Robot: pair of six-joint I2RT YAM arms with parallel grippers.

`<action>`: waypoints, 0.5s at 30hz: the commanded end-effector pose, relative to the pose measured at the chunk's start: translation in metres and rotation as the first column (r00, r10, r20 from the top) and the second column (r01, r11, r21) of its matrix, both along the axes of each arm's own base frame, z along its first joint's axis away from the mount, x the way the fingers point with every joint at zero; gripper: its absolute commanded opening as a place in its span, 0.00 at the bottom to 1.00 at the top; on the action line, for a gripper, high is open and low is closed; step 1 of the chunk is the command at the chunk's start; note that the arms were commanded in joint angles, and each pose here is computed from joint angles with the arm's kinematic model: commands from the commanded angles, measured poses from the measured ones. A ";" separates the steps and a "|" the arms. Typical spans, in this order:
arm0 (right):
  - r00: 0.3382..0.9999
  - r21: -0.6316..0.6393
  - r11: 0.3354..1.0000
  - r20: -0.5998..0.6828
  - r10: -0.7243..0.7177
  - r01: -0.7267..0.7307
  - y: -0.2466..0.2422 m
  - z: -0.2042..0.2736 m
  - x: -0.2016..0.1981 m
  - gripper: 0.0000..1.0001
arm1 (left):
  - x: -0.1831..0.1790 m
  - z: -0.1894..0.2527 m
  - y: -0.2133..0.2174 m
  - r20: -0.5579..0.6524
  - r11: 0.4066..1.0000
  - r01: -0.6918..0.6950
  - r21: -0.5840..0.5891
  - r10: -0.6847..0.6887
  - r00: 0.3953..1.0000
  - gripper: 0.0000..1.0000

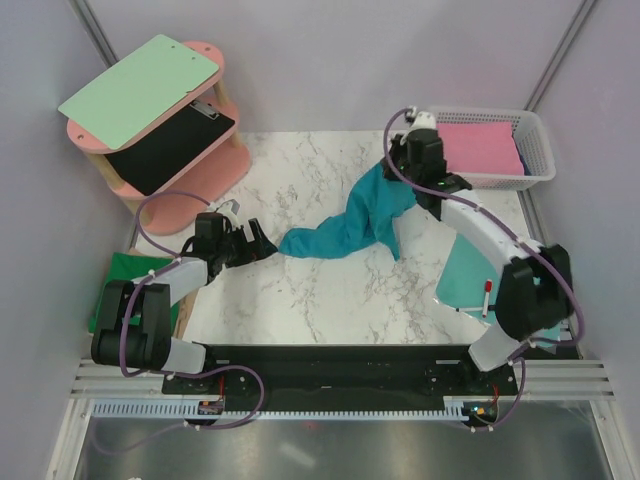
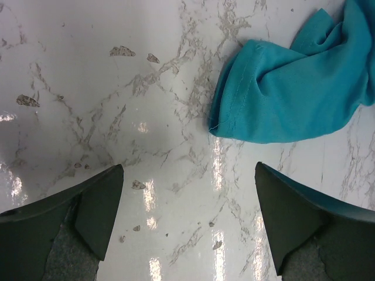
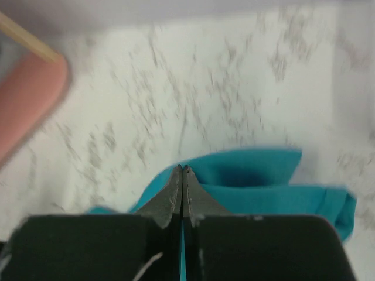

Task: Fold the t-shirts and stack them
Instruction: Move the tshirt to the center of the board

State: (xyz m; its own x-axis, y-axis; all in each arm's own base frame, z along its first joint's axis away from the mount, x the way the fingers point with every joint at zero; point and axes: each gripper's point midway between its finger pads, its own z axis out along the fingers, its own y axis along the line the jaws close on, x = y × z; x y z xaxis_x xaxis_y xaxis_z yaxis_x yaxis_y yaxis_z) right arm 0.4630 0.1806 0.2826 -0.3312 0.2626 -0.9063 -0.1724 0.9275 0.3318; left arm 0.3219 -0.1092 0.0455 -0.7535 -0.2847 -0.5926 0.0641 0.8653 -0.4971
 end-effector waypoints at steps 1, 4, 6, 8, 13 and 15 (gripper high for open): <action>0.956 -0.003 0.983 -0.231 0.180 -0.186 0.056 -0.106 -0.010 0.00 | 0.009 0.007 -0.002 0.035 1.000 0.022 0.010 -0.022 0.999 1.00; 0.911 -0.006 0.952 -0.293 0.290 -0.305 0.104 -0.132 -0.027 0.00 | 0.009 0.008 -0.001 0.040 1.000 0.016 0.015 -0.016 0.999 1.00; 0.862 -0.009 0.908 -0.317 0.395 -0.419 0.140 -0.138 -0.046 0.03 | 0.009 0.011 0.000 0.051 1.000 0.012 0.017 -0.013 0.999 1.00; 0.826 -0.002 0.873 -0.326 0.460 -0.487 0.161 -0.144 -0.058 0.09 | 0.009 0.015 -0.003 0.075 1.000 0.026 0.001 -0.026 0.997 1.00; 0.824 -0.013 0.861 -0.300 0.482 -0.508 0.161 -0.134 -0.079 0.64 | 0.007 0.043 -0.030 0.192 0.994 0.108 -0.031 -0.100 0.976 1.00; 0.864 -0.040 0.887 -0.247 0.438 -0.461 0.145 -0.111 -0.079 0.78 | 0.004 0.053 -0.053 0.229 0.988 0.154 -0.007 -0.149 0.962 1.00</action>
State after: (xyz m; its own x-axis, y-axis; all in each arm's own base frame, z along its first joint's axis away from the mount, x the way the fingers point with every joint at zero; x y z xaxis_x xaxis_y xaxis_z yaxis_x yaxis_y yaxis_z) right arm 0.3714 0.3512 0.1105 -0.6939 -0.1347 -0.7073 -0.5162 0.7780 0.3582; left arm 0.3213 -0.1231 0.0592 -0.7264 -0.2605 -0.6360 0.1328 0.8547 -0.5018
